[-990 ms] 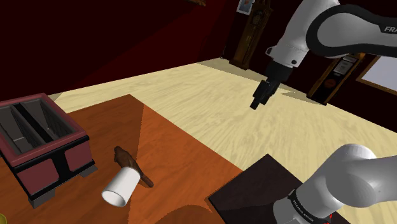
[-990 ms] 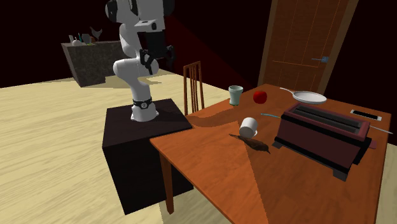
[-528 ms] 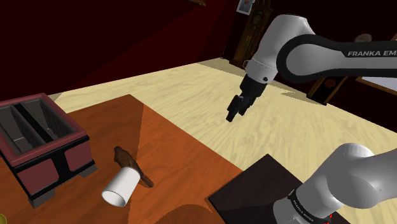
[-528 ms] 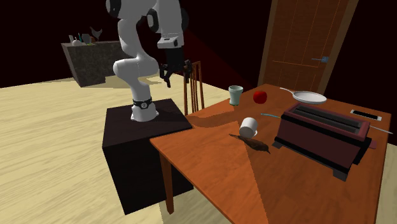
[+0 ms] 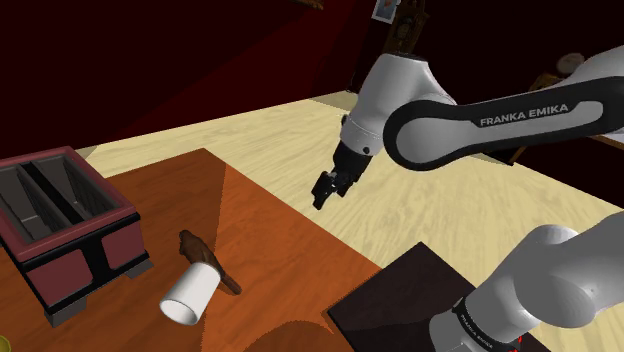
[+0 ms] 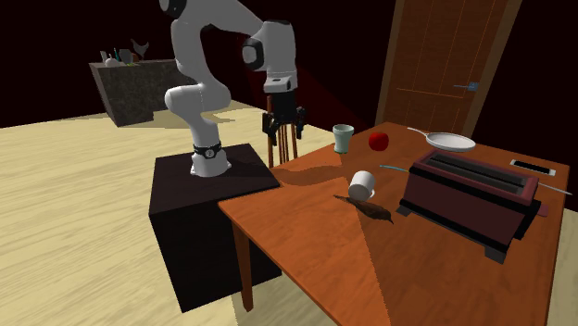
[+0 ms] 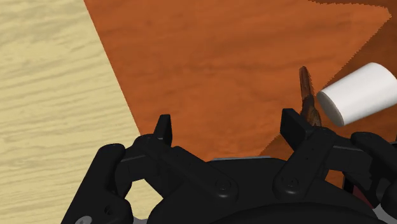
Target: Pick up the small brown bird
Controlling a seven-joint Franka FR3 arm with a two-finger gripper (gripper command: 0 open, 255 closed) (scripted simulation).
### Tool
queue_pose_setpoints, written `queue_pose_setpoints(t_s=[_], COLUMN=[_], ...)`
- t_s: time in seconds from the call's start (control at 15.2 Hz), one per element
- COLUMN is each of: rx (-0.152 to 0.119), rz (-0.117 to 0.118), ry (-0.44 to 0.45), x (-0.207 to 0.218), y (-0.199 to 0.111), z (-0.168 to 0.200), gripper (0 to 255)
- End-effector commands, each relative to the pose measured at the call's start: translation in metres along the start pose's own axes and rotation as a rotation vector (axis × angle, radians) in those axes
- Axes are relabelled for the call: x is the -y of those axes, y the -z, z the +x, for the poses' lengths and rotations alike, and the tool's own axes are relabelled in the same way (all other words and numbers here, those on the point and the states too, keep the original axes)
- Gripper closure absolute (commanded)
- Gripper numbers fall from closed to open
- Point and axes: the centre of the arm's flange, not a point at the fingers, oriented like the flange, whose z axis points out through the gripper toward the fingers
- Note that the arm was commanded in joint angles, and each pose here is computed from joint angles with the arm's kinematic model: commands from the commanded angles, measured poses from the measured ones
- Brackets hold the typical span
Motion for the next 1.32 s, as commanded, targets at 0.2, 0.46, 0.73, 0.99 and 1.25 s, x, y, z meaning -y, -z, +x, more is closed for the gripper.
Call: queue_pose_setpoints(t_s=[0.2,0.46,0.73,0.99,1.25], rx=[-0.03,-0.052,-0.075,-0.097,-0.12], rz=[-0.012,-0.023,-0.034,-0.045,-0.056], ry=[0.006,0.011,0.015,0.02,0.025], x=[0.046,0.082,0.117,0.152,0.187], y=[-0.042,-0.076,-0.11,-0.144,-0.178], z=[0.023,0.041,0.061,0.081,0.102], gripper=[0,0,0,0,0])
